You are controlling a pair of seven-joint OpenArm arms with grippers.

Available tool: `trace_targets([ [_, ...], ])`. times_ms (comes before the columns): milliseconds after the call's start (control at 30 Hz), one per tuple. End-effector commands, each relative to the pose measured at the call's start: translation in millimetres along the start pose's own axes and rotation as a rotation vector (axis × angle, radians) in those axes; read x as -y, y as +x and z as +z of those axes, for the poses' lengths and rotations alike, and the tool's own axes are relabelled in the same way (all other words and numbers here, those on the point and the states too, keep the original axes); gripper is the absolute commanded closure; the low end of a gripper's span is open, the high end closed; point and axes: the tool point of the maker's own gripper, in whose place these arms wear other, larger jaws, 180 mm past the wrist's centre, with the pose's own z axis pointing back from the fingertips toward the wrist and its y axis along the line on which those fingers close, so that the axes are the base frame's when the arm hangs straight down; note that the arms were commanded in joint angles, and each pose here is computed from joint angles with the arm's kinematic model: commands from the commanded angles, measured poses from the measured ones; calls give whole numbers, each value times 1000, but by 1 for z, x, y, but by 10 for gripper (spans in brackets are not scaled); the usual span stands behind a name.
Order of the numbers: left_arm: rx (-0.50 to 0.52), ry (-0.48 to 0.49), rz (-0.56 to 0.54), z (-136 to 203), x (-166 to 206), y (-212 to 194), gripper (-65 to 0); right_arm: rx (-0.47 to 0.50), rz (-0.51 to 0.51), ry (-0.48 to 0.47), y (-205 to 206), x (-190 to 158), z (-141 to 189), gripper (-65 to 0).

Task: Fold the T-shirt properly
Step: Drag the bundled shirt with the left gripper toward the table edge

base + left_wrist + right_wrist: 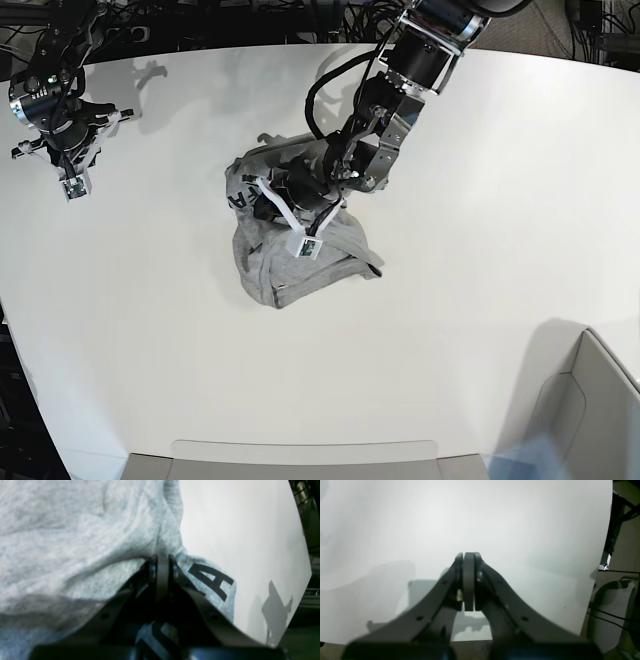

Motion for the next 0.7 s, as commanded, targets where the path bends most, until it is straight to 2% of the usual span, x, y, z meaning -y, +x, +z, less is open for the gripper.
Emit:
trace_targets([
  [0,-92,139,-9,7,-46,-25,0,26,29,-16,7,5,5,0],
  [233,-138,216,-166,47,-126,-21,0,22,27,6,4,-3,3,0],
  [300,-147,274,-206,65,-158,-12,0,22,23,9,4,-5,3,0],
  [500,-208,439,-227,107,-240,-2,0,20,75,68,6,-28,0,0],
  [667,-209,473,-275,132,-266,20,0,26,119,122,10,-50,-2,0],
])
